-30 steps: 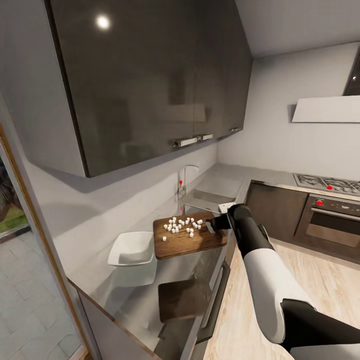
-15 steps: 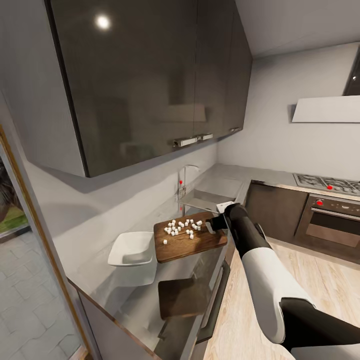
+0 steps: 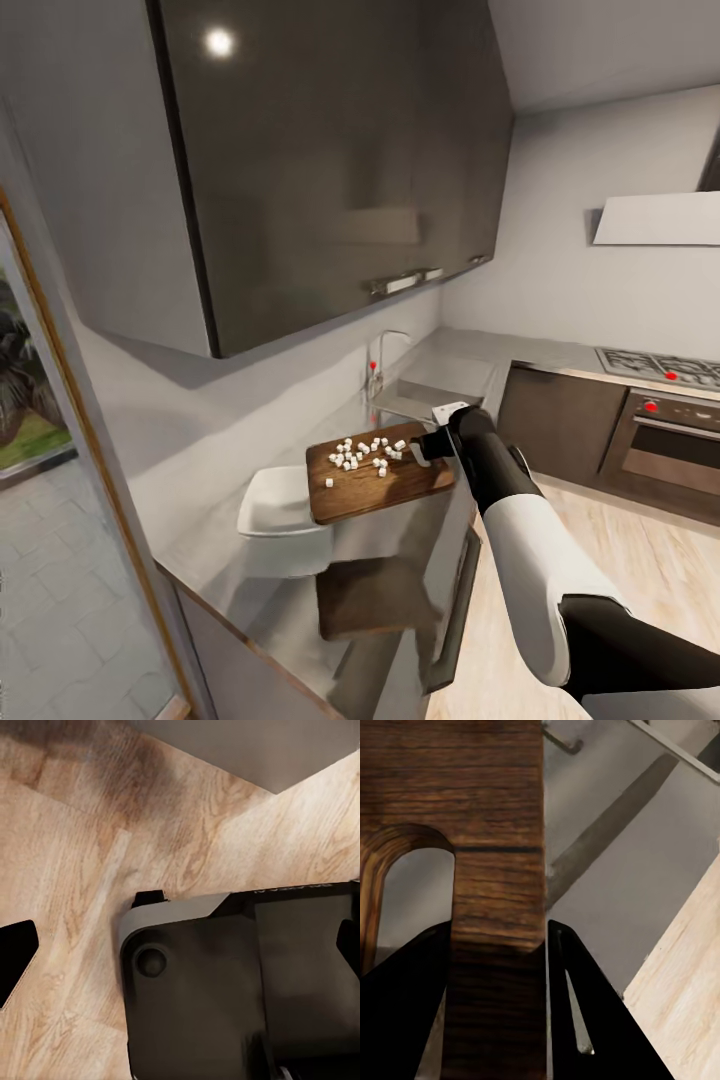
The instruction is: In the kitchen, take the Vidalia onion out of the sink, dice it on the chopping board with the paring knife, put the diced onion into the bowl on the countertop, then place both the paring knife and the chopping board into the sink.
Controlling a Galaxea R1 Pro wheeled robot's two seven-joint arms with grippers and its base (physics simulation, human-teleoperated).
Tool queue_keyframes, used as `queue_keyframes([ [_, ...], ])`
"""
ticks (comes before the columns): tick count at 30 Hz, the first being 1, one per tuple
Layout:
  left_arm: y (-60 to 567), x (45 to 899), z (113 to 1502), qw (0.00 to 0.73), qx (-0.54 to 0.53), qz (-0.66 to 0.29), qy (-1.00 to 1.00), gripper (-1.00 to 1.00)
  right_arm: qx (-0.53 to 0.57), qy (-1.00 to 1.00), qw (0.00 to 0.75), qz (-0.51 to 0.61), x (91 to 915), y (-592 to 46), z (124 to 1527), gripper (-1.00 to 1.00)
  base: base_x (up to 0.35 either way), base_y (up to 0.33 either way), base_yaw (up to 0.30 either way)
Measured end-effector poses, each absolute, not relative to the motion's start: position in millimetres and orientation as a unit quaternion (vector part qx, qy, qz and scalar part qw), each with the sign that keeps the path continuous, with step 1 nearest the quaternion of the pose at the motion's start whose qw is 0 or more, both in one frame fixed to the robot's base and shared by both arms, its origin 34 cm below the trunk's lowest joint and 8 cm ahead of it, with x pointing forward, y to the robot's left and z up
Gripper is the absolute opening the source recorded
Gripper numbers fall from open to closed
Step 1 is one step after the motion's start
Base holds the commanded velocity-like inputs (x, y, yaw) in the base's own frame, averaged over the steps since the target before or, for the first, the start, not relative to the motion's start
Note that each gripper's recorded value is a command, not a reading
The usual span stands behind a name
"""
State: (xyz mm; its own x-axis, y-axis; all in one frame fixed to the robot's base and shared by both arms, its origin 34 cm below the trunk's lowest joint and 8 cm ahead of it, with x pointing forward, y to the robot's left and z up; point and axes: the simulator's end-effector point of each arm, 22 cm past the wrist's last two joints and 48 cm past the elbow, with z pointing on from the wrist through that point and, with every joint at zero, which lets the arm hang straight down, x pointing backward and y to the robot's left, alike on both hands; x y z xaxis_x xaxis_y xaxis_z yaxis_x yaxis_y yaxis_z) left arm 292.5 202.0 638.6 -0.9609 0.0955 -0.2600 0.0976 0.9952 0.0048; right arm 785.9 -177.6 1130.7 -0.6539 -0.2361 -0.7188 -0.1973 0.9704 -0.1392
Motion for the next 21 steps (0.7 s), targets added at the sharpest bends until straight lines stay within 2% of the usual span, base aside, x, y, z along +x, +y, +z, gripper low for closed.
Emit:
queue_keyframes([
  [12,202.0,292.3,638.5,0.131,0.049,-0.004,0.99,1.0,-0.119,0.909,0.399,-0.025,786.2,-177.8,1131.1,-1.0,0.058,0.047,0.0],
  [21,202.0,292.4,638.6,0.131,0.049,-0.004,0.99,1.0,-0.117,0.908,0.401,-0.03,786.8,-180.1,1131.5,-1.0,0.149,0.197,0.0],
])
